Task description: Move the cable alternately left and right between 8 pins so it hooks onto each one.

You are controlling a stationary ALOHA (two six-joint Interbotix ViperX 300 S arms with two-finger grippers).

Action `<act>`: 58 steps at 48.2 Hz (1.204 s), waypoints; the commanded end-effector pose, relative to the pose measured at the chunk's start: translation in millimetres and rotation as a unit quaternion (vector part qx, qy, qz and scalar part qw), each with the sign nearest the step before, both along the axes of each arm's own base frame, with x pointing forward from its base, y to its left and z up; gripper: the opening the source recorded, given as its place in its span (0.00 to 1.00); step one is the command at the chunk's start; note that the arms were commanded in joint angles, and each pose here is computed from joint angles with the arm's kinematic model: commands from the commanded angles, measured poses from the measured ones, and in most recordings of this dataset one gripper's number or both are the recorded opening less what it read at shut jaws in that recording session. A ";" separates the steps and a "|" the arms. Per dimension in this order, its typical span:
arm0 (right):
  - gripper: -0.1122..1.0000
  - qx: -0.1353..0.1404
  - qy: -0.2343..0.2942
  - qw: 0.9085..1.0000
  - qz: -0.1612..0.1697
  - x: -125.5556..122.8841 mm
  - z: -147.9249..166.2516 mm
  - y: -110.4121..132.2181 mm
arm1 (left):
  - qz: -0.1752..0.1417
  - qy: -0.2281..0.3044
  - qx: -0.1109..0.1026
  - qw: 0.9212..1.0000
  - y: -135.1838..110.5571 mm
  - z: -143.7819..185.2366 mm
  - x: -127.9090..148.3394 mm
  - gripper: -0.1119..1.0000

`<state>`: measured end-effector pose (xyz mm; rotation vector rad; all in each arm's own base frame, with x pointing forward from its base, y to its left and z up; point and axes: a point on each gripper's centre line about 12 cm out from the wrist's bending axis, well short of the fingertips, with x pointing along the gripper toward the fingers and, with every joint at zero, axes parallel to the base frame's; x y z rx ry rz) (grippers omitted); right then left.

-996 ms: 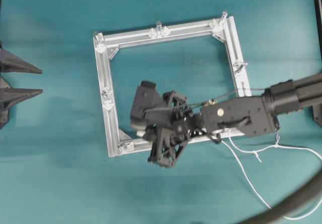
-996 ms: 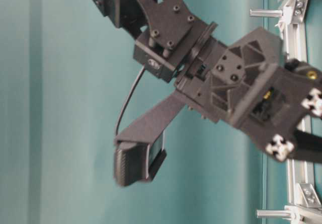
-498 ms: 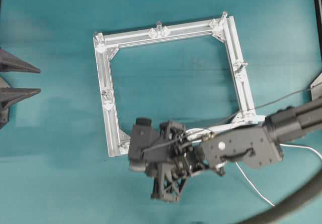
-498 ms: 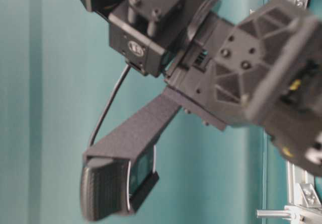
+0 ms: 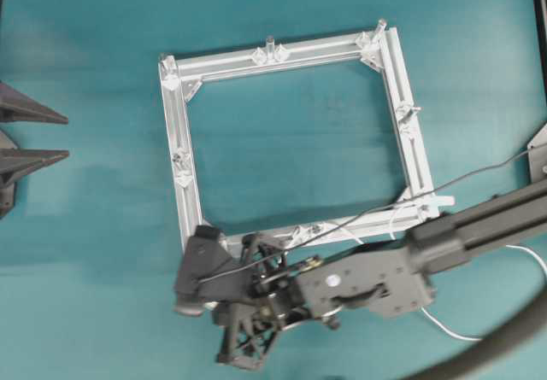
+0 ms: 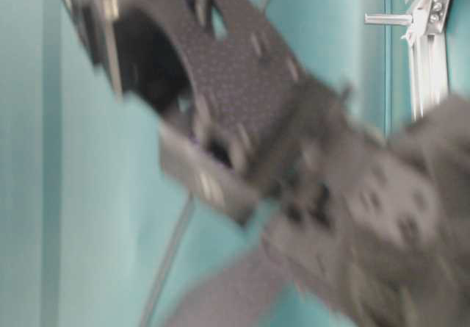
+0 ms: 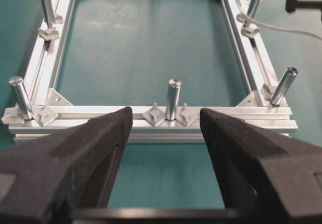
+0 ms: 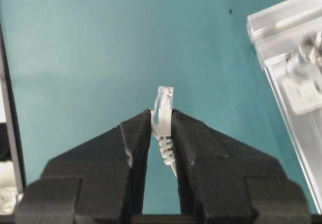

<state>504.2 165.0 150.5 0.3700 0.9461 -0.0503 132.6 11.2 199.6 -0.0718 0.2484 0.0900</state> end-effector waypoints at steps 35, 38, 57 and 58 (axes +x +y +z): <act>0.23 0.081 -0.039 0.975 -0.205 84.0 28.9 -61.1 | -0.001 -0.004 0.000 1.000 -0.2 3.9 1.2 0.71; 0.23 0.079 -0.041 0.973 -0.211 84.8 28.3 -64.8 | -0.001 -0.004 0.000 1.000 -0.2 3.9 1.2 0.71; 0.23 0.075 -0.054 0.957 -0.274 79.9 28.6 -88.8 | -0.001 -0.004 0.000 1.000 -0.2 3.9 1.2 0.71; 0.23 0.073 -0.057 0.957 -0.276 78.8 30.3 -89.8 | -0.001 -0.003 0.000 1.000 -0.2 3.3 1.2 0.71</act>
